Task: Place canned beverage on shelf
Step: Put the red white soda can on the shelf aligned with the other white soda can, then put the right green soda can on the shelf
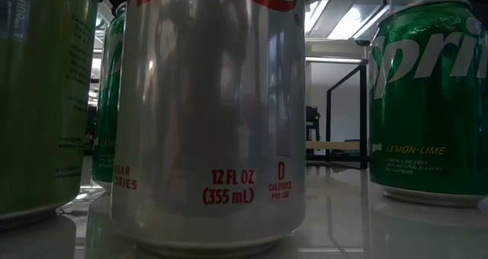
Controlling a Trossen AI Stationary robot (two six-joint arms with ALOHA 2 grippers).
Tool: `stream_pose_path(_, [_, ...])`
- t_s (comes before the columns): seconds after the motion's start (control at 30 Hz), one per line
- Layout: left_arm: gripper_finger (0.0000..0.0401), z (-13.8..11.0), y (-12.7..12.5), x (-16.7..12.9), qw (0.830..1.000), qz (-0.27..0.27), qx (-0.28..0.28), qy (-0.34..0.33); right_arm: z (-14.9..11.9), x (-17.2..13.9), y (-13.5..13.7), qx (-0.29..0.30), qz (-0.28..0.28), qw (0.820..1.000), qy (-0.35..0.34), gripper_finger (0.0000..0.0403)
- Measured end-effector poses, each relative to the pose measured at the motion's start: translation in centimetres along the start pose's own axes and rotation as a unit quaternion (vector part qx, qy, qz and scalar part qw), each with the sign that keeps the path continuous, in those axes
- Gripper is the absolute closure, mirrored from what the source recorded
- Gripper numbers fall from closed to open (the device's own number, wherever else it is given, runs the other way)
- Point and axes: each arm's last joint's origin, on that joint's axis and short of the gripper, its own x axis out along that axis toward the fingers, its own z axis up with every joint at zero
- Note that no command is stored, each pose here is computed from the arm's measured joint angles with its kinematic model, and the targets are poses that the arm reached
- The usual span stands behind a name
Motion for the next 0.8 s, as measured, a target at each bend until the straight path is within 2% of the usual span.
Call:
stream_pose_path(0.3, [0.0005, 0.00, 0.00, 0.00, 1.000, 0.000, 0.000, 0.000, 0.00, 0.00, 0.00, 0.000, 0.000, 1.000, 0.000, 0.0118])
stream_pose_path(0.6, [0.0005, 0.00, 0.00, 0.00, 1.000, 0.000, 0.000, 0.000, 0.15, -0.12, -0.01, -0.001, 0.002, 1.000, -0.006, 0.0044])
stream_pose_path(0.8, [0.0005, 0.00, 0.00, 0.00, 1.000, 0.000, 0.000, 0.000, 0.12, -0.11, 0.00, -0.001, 0.003, 1.000, -0.005, 0.0020])
